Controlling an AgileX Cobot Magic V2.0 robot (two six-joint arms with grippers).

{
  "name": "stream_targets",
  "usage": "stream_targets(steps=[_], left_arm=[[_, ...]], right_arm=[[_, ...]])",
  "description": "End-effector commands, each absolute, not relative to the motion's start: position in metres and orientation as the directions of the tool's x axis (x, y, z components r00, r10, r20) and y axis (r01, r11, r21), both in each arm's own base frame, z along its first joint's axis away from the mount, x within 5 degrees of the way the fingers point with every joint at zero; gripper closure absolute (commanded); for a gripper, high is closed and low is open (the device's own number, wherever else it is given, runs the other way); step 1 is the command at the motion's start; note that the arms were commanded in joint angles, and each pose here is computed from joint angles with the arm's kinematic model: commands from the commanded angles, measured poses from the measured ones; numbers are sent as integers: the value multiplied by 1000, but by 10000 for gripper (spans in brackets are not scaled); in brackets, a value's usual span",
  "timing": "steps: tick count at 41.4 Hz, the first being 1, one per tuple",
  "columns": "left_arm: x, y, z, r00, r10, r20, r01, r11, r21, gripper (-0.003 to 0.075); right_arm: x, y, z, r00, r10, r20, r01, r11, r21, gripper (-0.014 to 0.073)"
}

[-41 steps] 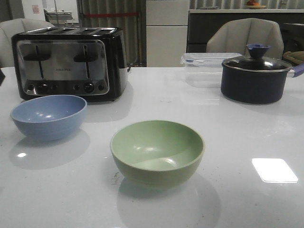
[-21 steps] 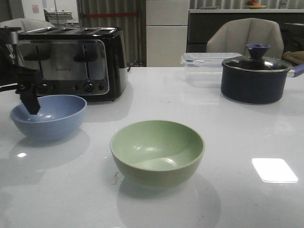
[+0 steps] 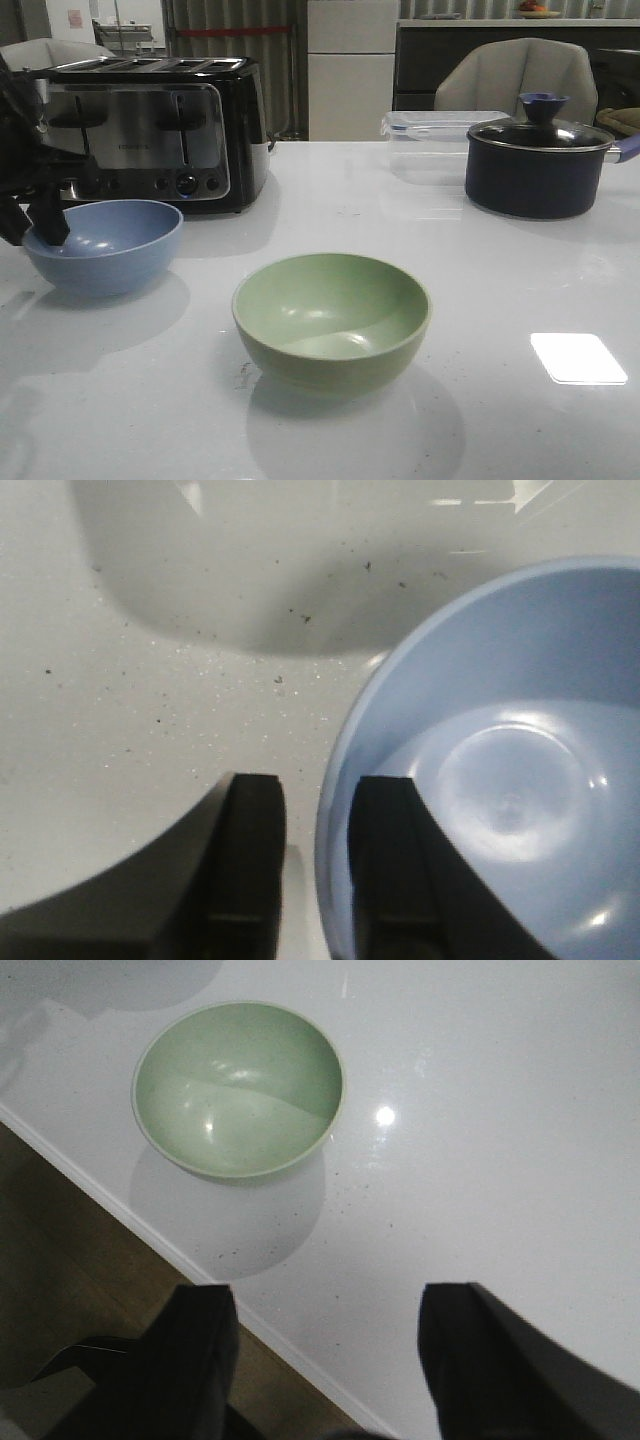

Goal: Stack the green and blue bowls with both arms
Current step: 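Lower the left gripper onto the blue bowl rim and grasp it, then lift the blue bowl and lower it into the green bowl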

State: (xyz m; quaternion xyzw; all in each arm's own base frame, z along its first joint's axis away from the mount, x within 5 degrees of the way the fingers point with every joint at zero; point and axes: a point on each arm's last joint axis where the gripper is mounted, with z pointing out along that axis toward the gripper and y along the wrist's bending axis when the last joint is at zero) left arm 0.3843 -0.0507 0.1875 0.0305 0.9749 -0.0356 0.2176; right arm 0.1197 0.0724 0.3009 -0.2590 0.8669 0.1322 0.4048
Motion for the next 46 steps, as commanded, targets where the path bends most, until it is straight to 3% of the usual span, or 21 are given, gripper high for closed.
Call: stream_targets(steps=[1, 4, 13, 19, 32, 46], left_arm=[[388, -55, 215, -855, 38, -518, 85, 994, -67, 575], [388, -55, 215, -854, 40, -518, 86, 994, -66, 626], [385, -55, 220, -857, 39, -514, 86, 994, -68, 627], [372, -63, 244, -844, 83, -530, 140, 988, -69, 627], [318, -122, 312, -746, 220, -629, 370, 922, -115, 627], [275, -199, 316, -687, 351, -636, 573, 800, -178, 627]], right_arm=[[123, 73, 315, -471, -312, -825, -555, 832, 2, 88], [123, 73, 315, -471, -312, -825, -555, 832, 2, 88], [123, 73, 315, -471, -312, -825, -555, 832, 2, 88], [123, 73, 315, -471, -312, -825, -555, 832, 2, 88], [123, 73, 315, -471, -312, -825, -555, 832, 2, 88], [123, 73, 315, -471, -312, -825, -555, 832, 2, 88]])
